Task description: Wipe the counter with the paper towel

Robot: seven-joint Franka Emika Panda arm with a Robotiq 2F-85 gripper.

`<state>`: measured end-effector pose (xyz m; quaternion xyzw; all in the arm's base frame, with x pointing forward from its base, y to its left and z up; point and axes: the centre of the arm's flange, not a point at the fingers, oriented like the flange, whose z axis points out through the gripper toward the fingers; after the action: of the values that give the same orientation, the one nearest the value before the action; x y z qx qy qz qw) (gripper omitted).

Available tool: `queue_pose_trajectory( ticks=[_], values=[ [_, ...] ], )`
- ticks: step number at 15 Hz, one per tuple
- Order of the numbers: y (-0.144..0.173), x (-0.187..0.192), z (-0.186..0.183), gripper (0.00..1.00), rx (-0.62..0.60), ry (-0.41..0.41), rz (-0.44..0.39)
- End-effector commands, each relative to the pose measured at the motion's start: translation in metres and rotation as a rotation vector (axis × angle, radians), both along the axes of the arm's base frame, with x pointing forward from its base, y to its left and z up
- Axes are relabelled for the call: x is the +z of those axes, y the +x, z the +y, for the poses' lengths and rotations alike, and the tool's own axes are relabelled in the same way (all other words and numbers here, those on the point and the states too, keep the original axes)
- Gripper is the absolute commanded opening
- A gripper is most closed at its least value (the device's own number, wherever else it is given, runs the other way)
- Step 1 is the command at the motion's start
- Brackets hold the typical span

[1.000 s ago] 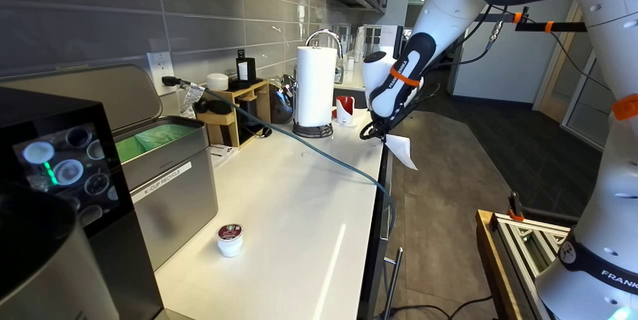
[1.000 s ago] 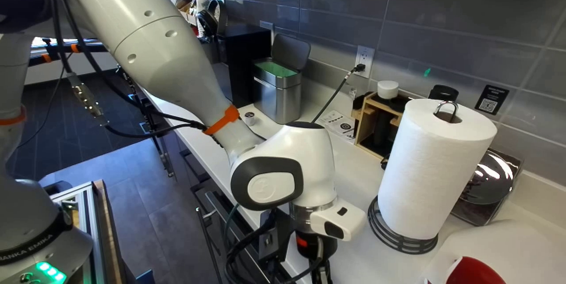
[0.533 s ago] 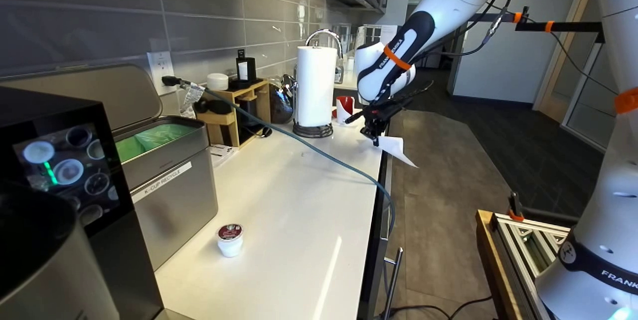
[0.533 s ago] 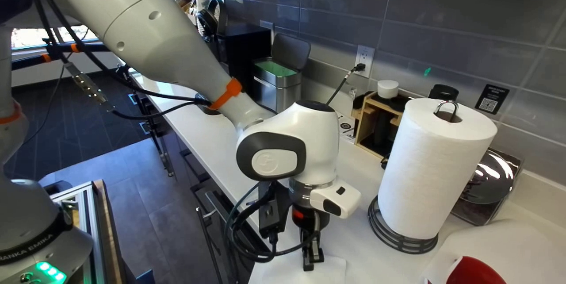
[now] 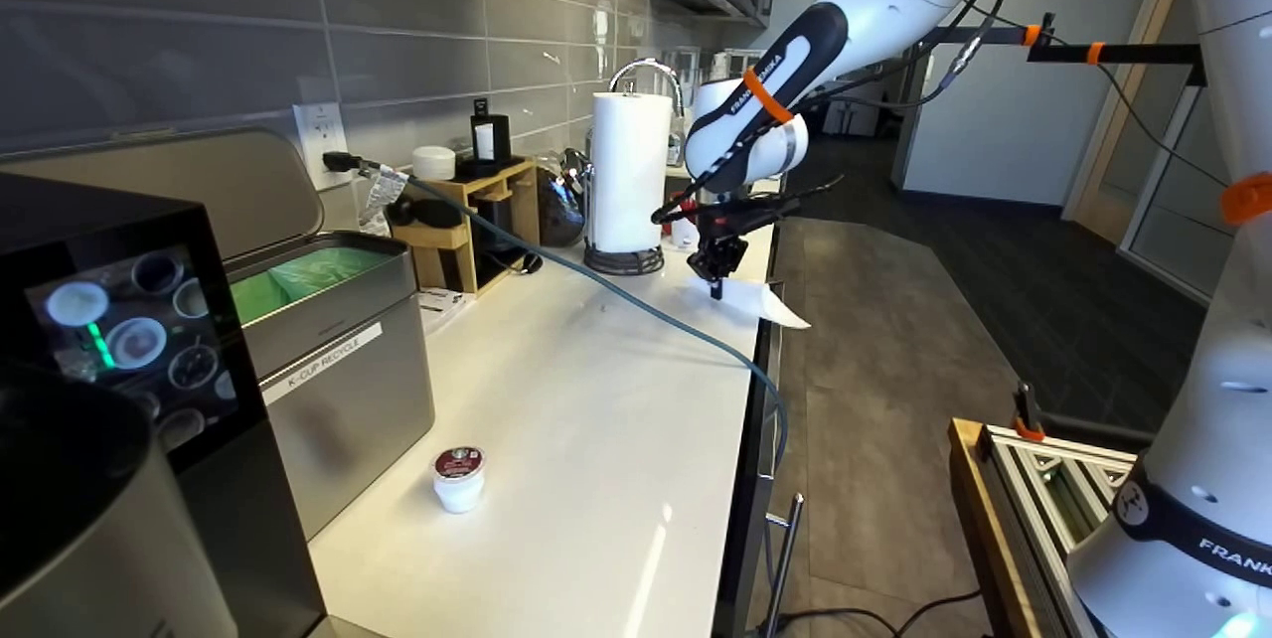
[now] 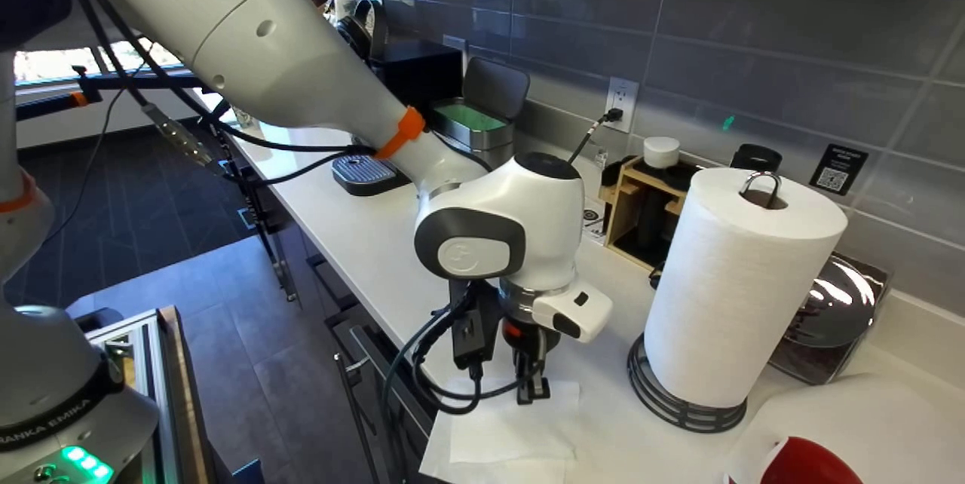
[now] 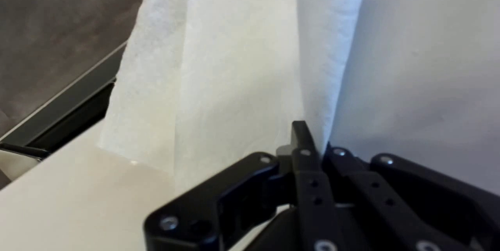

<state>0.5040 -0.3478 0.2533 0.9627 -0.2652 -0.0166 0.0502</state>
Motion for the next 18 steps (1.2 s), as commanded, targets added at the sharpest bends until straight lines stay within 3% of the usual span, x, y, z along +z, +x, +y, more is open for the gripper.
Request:
queue_pose_trajectory(
  ticks=[1, 6, 9, 11, 12, 18],
  values=[
    [0.032, 0.000, 0.007, 0.00, 0.009, 0.058, -0.058],
    [0.081, 0.005, 0.038, 0.00, 0.029, 0.111, -0.113],
    [0.105, 0.009, 0.053, 0.00, 0.039, 0.099, -0.134],
    [0.101, 0.025, 0.050, 0.00, 0.061, 0.026, -0.154],
    [0.097, 0.017, 0.057, 0.01, 0.061, 0.066, -0.150],
    [0.099, 0.028, 0.049, 0.01, 0.059, 0.043, -0.162]
  ],
)
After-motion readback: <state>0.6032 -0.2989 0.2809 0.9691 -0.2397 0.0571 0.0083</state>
